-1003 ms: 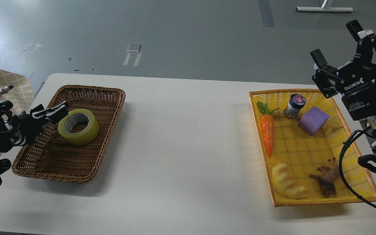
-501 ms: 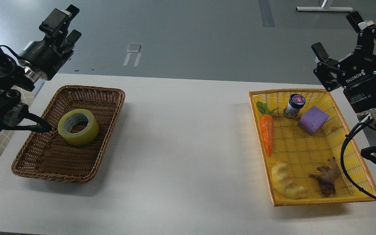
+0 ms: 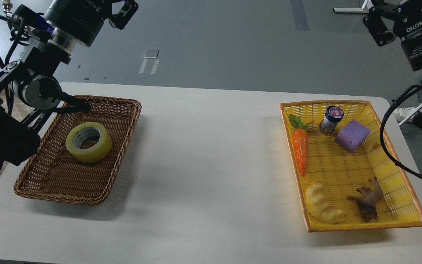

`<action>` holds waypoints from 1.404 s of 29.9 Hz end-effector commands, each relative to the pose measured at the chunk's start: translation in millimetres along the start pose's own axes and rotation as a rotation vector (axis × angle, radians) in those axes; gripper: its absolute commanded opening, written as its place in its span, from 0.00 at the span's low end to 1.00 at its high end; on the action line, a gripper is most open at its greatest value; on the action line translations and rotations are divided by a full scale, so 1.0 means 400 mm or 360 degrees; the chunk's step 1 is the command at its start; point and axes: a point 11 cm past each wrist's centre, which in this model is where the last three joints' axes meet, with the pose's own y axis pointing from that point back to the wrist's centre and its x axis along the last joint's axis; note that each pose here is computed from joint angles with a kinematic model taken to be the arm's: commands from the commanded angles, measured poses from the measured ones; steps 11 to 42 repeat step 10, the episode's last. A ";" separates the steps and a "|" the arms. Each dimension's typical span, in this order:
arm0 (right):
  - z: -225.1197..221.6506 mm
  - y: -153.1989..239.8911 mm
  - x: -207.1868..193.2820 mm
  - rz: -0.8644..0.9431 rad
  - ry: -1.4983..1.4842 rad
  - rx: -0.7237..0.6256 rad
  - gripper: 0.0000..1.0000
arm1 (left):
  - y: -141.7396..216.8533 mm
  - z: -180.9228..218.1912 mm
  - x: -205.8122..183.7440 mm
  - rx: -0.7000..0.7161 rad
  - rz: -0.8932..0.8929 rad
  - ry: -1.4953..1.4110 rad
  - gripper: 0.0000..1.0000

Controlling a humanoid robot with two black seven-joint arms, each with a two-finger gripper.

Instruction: Place and transfer tape with both arms

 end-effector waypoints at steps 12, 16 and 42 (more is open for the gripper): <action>0.014 -0.086 -0.095 -0.0097 -0.0118 0.0014 1.00 | 0.025 -0.042 -0.012 -0.0064 0.0035 0.0229 0.98; 0.014 -0.086 -0.095 -0.0097 -0.0118 0.0014 1.00 | 0.025 -0.042 -0.012 -0.0064 0.0035 0.0229 0.98; 0.014 -0.086 -0.095 -0.0097 -0.0118 0.0014 1.00 | 0.025 -0.042 -0.012 -0.0064 0.0035 0.0229 0.98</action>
